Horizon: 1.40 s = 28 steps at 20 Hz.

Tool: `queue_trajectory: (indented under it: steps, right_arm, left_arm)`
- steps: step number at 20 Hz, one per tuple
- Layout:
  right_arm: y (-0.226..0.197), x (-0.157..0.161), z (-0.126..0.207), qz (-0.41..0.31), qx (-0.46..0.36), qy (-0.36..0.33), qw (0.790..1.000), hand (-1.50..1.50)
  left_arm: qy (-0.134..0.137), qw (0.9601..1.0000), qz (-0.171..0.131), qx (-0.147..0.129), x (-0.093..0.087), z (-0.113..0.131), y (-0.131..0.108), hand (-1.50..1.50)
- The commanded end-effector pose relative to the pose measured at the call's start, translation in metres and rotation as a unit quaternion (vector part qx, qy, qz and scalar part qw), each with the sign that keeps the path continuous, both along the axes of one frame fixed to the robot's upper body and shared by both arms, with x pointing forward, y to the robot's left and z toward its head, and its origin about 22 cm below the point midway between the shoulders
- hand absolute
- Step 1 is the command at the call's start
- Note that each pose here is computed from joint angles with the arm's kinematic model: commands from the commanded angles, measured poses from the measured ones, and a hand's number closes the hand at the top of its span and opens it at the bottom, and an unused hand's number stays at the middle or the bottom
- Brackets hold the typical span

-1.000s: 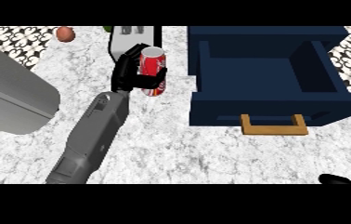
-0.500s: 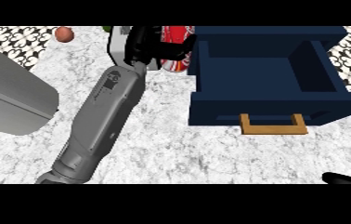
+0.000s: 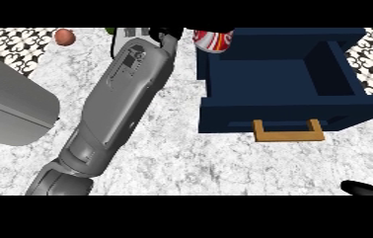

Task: Pick up the can, place it into the drawer and close the drawer

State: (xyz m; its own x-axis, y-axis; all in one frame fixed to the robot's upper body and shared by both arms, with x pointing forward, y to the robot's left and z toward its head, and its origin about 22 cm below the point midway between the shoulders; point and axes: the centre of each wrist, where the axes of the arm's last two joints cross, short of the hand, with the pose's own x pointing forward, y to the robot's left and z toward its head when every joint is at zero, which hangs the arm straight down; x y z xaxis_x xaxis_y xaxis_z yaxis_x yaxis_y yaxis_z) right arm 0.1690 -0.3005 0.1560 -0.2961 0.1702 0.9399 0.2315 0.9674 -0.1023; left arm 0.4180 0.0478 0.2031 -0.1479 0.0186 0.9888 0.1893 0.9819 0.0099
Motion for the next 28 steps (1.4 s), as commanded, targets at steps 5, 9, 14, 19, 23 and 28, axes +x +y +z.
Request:
queue_trajectory:
  steps: [5, 9, 14, 19, 23, 28]
  right_arm:
    - [-0.002, 0.011, 0.0, -0.002, -0.004, -0.001, 1.0, -1.5]
    - [0.001, 0.011, 0.014, 0.014, -0.006, -0.013, 1.0, -1.5]
    - [-0.004, 0.011, 0.013, 0.012, 0.005, 0.001, 1.0, -1.5]
    - [0.009, 0.011, 0.02, 0.019, -0.005, -0.009, 1.0, -1.5]
    - [0.006, 0.018, 0.014, 0.025, -0.019, -0.005, 0.999, -1.5]
    - [0.01, 0.018, 0.015, 0.036, -0.002, -0.017, 0.999, -1.5]
  left_arm:
    - [0.004, 0.9998, 0.0, 0.022, 0.008, 0.05, -0.038, 1.5]
    - [0.015, 0.9987, 0.01, 0.047, 0.009, 0.045, -0.054, 1.5]
    - [0.017, 0.9982, 0.015, 0.055, 0.01, 0.061, -0.065, 1.5]
    - [0.006, 0.997, 0.031, 0.07, 0.015, 0.047, -0.063, 1.5]
    - [0.001, 0.9954, 0.066, 0.069, 0.014, 0.056, -0.069, -1.5]
    - [0.0, 0.9918, 0.109, 0.067, 0.018, 0.041, -0.064, -1.5]
